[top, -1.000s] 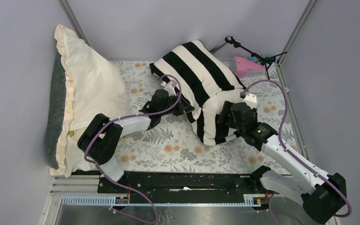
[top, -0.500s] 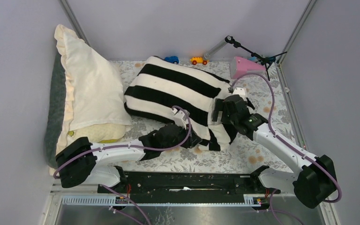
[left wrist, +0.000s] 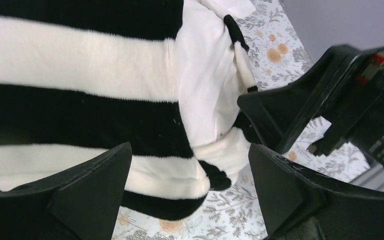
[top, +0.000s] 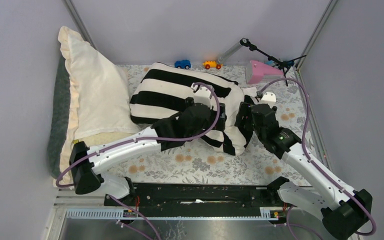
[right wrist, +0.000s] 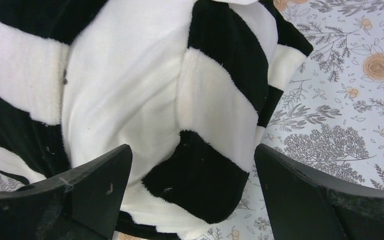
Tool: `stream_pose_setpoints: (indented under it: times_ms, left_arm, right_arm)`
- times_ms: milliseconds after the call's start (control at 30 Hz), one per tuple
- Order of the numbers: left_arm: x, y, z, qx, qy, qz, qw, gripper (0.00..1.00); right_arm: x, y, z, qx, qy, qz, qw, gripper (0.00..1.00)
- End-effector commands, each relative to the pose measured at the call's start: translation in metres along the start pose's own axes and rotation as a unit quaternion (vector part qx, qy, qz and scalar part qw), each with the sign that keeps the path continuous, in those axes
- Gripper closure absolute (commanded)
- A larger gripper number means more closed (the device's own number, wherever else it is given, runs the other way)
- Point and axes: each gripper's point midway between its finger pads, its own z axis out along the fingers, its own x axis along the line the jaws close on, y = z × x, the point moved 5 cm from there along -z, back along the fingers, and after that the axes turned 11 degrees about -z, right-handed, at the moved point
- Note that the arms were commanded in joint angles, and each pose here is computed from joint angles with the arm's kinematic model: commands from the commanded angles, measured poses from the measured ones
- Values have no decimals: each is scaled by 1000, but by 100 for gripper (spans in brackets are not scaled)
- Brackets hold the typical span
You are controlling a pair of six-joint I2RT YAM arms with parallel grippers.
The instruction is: Remove the pillowcase from the pillow
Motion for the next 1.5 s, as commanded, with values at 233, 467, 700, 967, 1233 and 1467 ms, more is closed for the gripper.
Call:
stream_pose_setpoints:
  times_ms: [233,467,700,967,1233,1467]
  left_arm:
    - [-10,6,71,47,29,59,997,1]
    - [1,-13,116,96,33,49,994,1]
    - [41,-25,146,127,88,28,988,33]
    - [121,28,117,97,104,-97,985,93]
    - [134,64,74,30,83,-137,987,93]
    - [107,56,54,75,22,-106,991,80]
  right_arm:
    - [7,-29,17,28,6,33,999,6]
    - [-3,-40,11,1,-12,77,997,60]
    - [-17,-49,6,-11,-50,104,993,88]
    - [-26,-87,5,17,-73,165,983,94]
    - [-12,-141,18,109,-43,221,968,96]
    - [3,-125,17,92,27,197,976,96]
